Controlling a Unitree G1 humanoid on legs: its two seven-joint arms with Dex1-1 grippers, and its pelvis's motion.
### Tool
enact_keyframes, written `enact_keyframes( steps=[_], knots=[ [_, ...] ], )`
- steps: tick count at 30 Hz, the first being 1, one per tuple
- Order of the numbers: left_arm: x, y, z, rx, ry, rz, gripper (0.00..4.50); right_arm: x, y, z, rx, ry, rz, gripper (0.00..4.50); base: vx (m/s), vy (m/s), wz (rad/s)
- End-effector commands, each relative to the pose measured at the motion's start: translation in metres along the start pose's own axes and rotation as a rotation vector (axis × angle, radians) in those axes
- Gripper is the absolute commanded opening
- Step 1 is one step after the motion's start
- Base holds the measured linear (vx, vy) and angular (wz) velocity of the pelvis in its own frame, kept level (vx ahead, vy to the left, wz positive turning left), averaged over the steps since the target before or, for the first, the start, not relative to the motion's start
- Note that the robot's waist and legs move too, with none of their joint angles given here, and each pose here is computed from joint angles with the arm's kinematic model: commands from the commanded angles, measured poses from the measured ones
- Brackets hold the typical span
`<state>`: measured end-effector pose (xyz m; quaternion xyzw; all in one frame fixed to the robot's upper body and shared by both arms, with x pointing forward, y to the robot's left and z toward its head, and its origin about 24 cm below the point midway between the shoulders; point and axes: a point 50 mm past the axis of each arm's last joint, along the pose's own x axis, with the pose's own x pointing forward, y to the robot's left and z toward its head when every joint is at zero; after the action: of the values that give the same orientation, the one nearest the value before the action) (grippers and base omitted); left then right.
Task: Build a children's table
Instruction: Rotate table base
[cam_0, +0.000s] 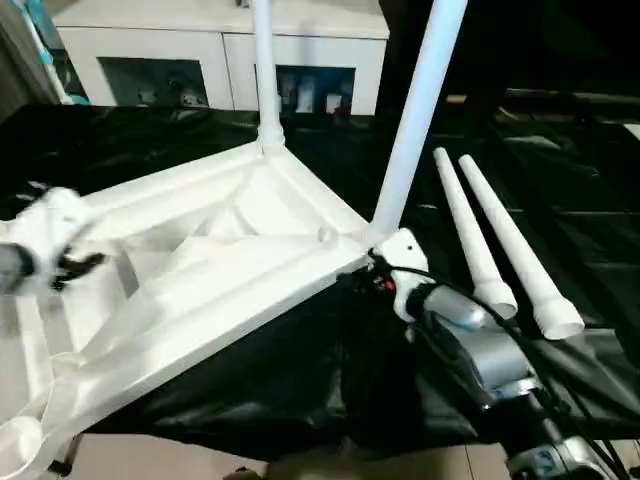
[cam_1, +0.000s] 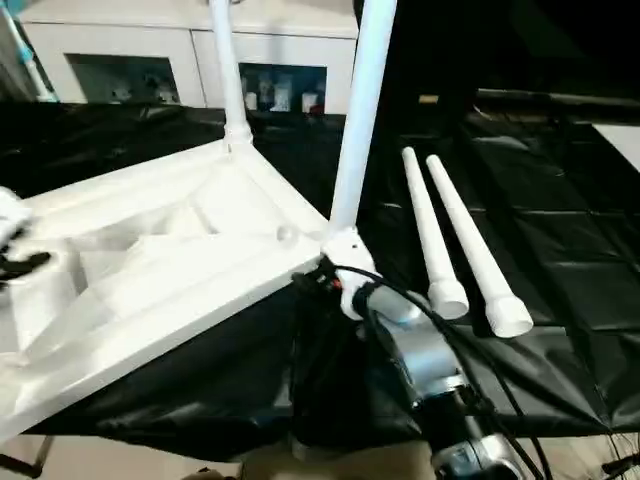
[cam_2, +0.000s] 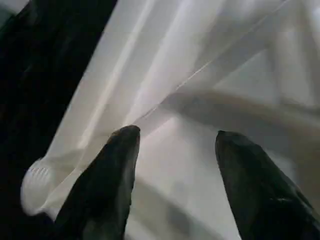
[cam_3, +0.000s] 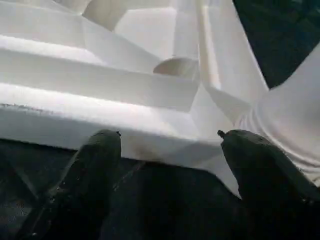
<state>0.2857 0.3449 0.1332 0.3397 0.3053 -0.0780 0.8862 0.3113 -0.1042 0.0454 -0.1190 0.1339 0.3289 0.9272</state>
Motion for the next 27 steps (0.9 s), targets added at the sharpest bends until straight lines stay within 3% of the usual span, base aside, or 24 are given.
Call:
enact_keyframes(
  steps=[1,3,7,9,18,20,27],
  knots=[
    [0.002,-0.002,-0.007,-0.005,0.035,0.014,3.02,0.001,-0.002,-0.003,-0.009,0.036,-0.009,3.59,0.0,0.0,0.0],
    [0.005,-0.006,-0.006,-0.013,0.026,0.002,3.16,0.001,-0.002,-0.004,-0.008,0.038,-0.009,3.59,0.0,0.0,0.0],
    [0.03,-0.032,0.004,-0.067,-0.025,-0.053,3.47,0.005,-0.002,-0.009,-0.021,0.064,-0.019,3.59,0.0,0.0,0.0],
    [0.038,-0.037,0.006,-0.063,-0.022,-0.061,3.57,0.006,-0.001,-0.009,-0.028,0.068,-0.02,3.59,0.0,0.0,0.0],
    [0.061,-0.052,-0.001,-0.039,0.088,-0.075,4.09,0.011,0.004,-0.011,-0.055,0.08,-0.011,3.59,0.0,0.0,0.0],
    [0.063,-0.052,0.003,-0.051,0.078,-0.065,4.33,0.012,0.004,-0.011,-0.054,0.081,-0.016,3.59,0.0,0.0,0.0],
    [0.068,-0.053,0.014,-0.109,0.027,-0.066,4.44,0.019,0.005,-0.007,-0.052,0.072,-0.025,3.59,0.0,0.0,0.0]
  ],
)
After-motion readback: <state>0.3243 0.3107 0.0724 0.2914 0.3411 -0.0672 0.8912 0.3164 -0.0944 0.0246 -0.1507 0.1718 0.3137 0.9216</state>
